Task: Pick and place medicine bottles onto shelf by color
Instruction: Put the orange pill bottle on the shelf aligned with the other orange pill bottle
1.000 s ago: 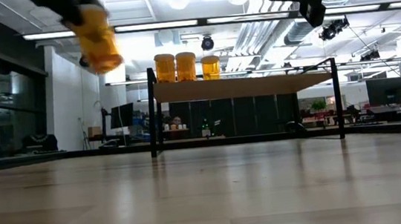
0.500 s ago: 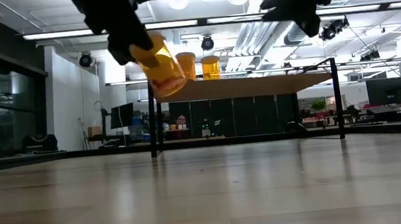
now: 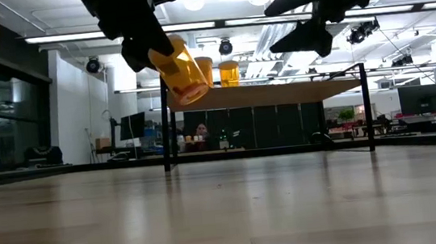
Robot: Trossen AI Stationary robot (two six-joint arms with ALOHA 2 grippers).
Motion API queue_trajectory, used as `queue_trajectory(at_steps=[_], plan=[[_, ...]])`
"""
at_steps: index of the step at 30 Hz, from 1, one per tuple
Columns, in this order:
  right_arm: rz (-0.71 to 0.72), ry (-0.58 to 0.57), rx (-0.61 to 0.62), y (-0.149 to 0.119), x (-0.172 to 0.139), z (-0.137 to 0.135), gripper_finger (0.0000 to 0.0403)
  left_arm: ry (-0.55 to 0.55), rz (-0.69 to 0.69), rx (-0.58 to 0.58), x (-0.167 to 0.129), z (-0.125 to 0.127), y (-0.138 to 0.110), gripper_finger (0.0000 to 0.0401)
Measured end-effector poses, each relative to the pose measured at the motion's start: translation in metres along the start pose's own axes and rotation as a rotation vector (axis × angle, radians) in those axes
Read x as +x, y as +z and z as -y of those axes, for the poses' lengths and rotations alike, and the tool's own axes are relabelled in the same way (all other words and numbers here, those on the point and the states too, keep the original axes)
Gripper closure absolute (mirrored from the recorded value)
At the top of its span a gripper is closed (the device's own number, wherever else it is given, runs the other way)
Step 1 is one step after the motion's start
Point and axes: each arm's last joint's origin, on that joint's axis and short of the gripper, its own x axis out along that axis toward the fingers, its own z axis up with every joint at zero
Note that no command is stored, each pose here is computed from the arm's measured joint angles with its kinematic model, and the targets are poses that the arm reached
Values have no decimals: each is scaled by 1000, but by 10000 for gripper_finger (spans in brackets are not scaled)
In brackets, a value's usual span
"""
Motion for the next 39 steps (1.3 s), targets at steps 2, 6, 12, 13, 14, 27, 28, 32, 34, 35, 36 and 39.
queue_trajectory(at_steps=[2, 6, 12, 13, 14, 27, 28, 32, 34, 35, 36, 39], plan=[[-17, 14, -29, 3, 4, -2, 63, 0, 2, 0, 0, 0, 0, 192], [-36, 30, -146, 11, 13, -8, 40, -1, 5, 0, 0, 0, 1, 192], [-92, 13, -248, 8, 33, -9, 38, -5, 17, -18, 0, 0, 2, 192], [-107, 10, -250, 7, 38, -9, 38, -5, 17, -18, 0, 0, 2, 192], [-120, 14, -250, 5, 41, -8, 38, -4, 17, -18, 0, 0, 2, 192], [-148, 28, -413, -2, 76, -17, 38, 46, 46, -29, 0, -1, 3, 192], [-148, 27, -413, -2, 78, -18, 38, 46, 43, -29, 0, -1, 3, 192], [-159, 80, -409, 0, 85, -21, 38, 52, 50, -28, 0, -1, 4, 192], [-174, 102, -408, 0, 89, -23, 38, 74, 67, -28, 0, -2, 5, 192], [-170, 106, -410, 0, 91, -23, 38, 86, 72, -30, 0, -2, 5, 192], [-178, 105, -412, -1, 92, -23, 38, 94, 78, -31, 0, -3, 5, 192], [-174, 106, -415, -1, 98, -23, 38, 123, 100, -39, -1, -6, 8, 192]])
